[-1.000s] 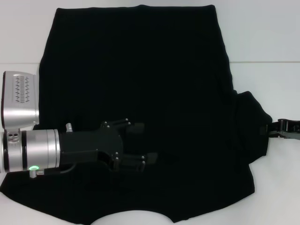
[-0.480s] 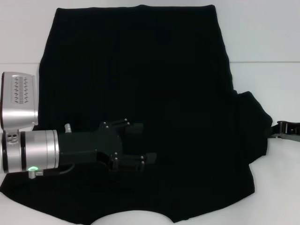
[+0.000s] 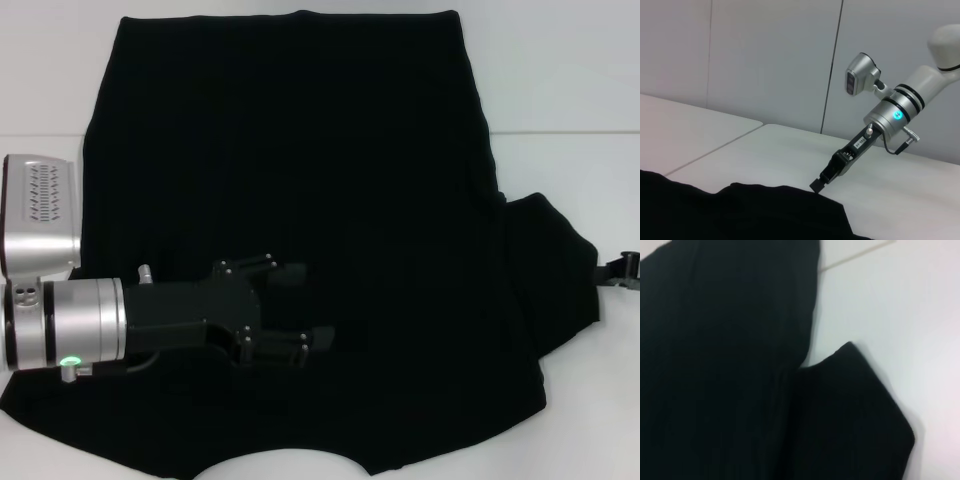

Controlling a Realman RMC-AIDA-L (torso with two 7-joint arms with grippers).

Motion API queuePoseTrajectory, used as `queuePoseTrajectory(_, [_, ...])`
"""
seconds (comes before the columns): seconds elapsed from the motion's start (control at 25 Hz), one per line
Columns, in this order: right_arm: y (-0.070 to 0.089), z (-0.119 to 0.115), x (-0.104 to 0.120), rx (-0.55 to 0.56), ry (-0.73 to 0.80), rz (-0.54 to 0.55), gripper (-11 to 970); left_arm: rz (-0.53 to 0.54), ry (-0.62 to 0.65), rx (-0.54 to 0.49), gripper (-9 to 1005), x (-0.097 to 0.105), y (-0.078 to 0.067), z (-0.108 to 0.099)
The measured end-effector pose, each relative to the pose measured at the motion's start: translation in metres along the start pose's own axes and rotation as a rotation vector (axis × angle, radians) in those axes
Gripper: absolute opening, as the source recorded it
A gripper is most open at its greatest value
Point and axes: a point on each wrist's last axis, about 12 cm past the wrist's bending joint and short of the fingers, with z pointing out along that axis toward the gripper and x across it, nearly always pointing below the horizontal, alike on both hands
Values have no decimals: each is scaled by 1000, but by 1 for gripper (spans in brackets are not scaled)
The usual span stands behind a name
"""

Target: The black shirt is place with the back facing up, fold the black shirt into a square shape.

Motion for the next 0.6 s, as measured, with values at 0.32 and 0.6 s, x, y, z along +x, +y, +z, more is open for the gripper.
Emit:
queuePoseTrajectory(0.32, [-8, -7, -3, 8, -53, 2, 2, -4, -18, 5, 906, -1, -2, 0])
queuePoseTrajectory(0.6, [-6, -4, -8, 21, -77, -6, 3, -3, -20, 7, 905, -1, -2, -1])
